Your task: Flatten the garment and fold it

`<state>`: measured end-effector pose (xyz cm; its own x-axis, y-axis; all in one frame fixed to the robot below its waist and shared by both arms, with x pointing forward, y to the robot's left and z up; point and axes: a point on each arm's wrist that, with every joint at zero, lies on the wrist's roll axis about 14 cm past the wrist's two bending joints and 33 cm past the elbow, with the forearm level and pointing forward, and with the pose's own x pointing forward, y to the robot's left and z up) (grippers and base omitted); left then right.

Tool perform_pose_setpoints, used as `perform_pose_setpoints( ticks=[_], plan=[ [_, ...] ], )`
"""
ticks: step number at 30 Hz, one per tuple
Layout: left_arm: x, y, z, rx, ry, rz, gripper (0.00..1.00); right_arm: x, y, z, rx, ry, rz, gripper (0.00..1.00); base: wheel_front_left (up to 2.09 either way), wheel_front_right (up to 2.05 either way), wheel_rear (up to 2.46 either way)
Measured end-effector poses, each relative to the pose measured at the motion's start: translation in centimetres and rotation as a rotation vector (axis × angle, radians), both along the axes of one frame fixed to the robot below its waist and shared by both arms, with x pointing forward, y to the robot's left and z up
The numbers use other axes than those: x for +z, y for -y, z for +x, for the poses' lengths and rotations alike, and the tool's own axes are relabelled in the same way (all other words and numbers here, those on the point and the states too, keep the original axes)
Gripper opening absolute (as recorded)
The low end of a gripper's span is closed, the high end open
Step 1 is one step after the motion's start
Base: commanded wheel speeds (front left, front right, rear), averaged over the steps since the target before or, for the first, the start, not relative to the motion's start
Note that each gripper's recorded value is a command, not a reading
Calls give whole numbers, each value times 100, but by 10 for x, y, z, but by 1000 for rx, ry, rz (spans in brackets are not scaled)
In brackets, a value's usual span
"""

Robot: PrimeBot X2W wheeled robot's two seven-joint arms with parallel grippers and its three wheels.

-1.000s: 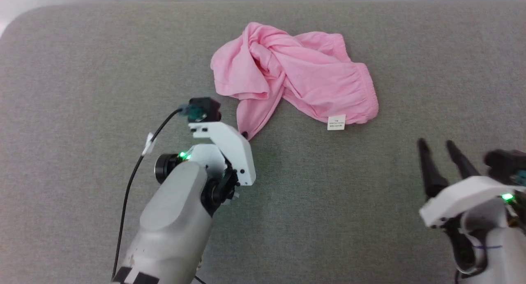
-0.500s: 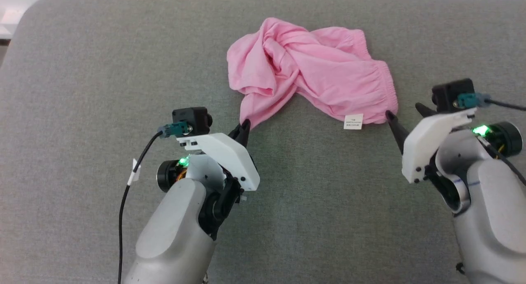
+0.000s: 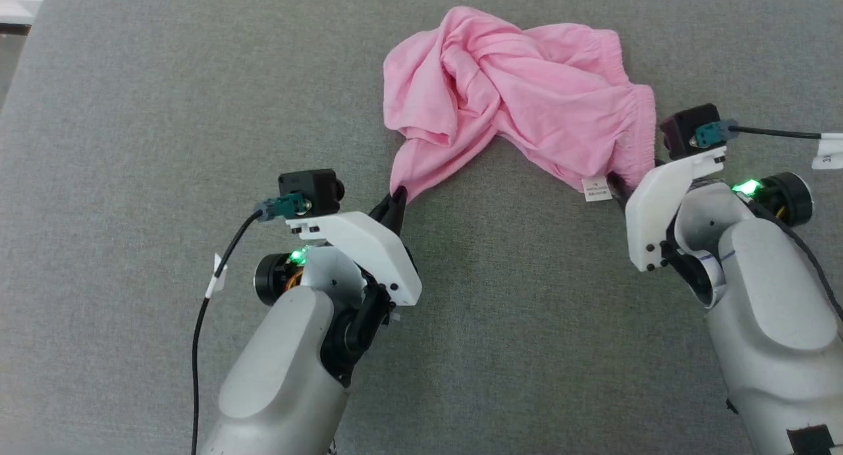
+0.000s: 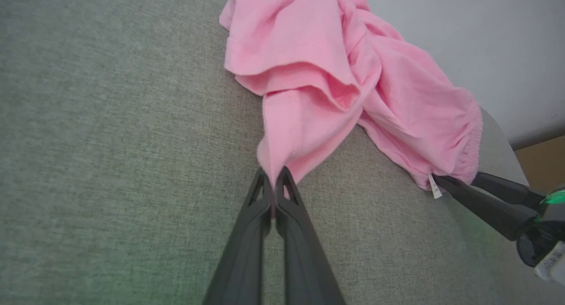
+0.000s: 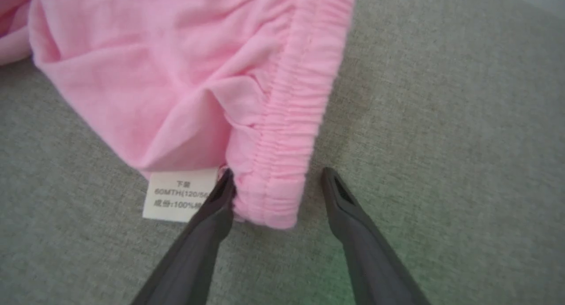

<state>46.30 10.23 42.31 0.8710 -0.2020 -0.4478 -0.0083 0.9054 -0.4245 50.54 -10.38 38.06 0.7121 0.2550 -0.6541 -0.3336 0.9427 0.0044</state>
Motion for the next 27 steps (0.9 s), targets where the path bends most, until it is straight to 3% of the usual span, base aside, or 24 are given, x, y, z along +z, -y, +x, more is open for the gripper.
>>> perform_pose_setpoints(
  ticks=[1, 6, 11, 18, 27],
  plan=[
    [0, 0, 0, 0, 1, 0, 0, 1, -2, 1, 5, 5, 4, 0, 0, 0, 0],
    [10, -3, 0, 12, 36, -3, 0, 5, -7, -3, 15, -6, 29, 0, 0, 0, 0],
    [41, -14, 3, 53, 130, -56, 0, 29, -10, -5, -34, -9, 178, 0, 0, 0, 0],
    [112, -61, 7, 131, 322, -66, 0, 127, -12, -5, -84, 64, 586, 0, 0, 0, 0],
    [220, -85, -8, 136, 563, -58, 0, 234, 34, -26, -88, 245, 724, 0, 0, 0, 0]
  ],
)
